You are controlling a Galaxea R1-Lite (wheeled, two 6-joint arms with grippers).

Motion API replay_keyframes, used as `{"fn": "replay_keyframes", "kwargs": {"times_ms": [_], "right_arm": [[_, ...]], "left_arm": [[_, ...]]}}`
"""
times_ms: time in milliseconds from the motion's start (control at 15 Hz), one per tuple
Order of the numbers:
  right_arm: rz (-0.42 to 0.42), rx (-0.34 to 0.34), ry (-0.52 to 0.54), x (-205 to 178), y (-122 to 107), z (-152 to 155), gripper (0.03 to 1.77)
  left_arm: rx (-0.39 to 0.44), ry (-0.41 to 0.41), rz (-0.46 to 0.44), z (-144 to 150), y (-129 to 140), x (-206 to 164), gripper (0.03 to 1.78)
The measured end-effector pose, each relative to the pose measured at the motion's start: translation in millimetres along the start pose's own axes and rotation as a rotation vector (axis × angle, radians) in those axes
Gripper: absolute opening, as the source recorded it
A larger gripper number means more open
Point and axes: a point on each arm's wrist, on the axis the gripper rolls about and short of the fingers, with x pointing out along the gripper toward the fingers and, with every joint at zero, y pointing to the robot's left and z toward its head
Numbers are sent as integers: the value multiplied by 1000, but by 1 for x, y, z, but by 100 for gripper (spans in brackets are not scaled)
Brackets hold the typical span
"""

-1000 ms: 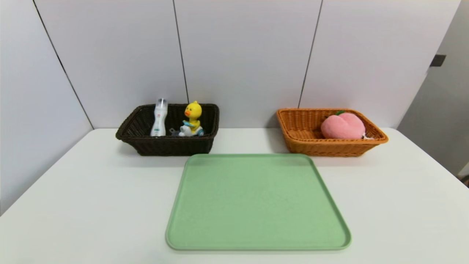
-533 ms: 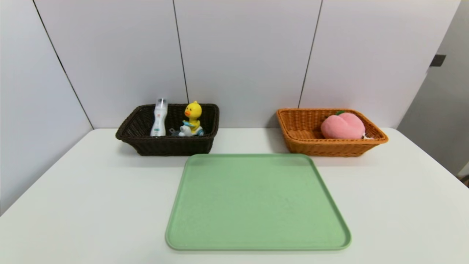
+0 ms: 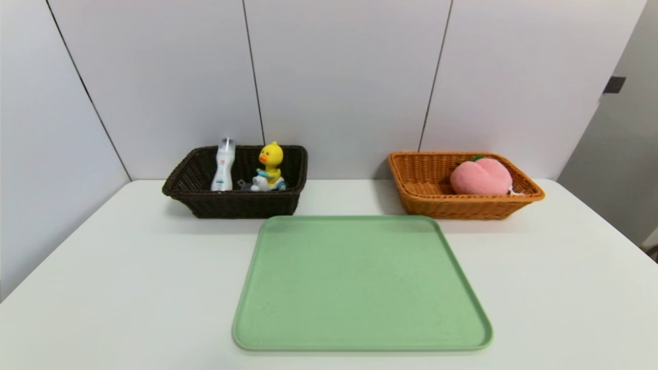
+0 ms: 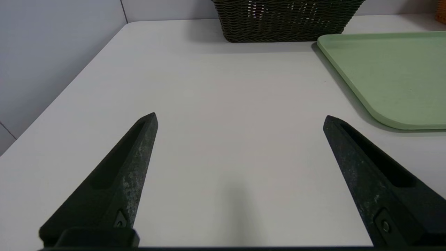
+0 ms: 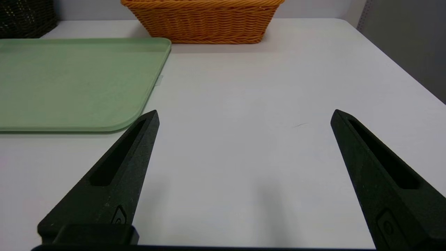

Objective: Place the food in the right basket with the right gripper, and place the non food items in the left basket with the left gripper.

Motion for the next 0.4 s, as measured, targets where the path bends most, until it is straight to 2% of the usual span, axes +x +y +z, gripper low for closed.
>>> {"fn": "replay_keyframes", "kwargs": {"times_ms": [400], "right_arm": [[0,0,1,0,0,0,170]], "left_arm": [[0,-1,0,0,0,0,169]]}}
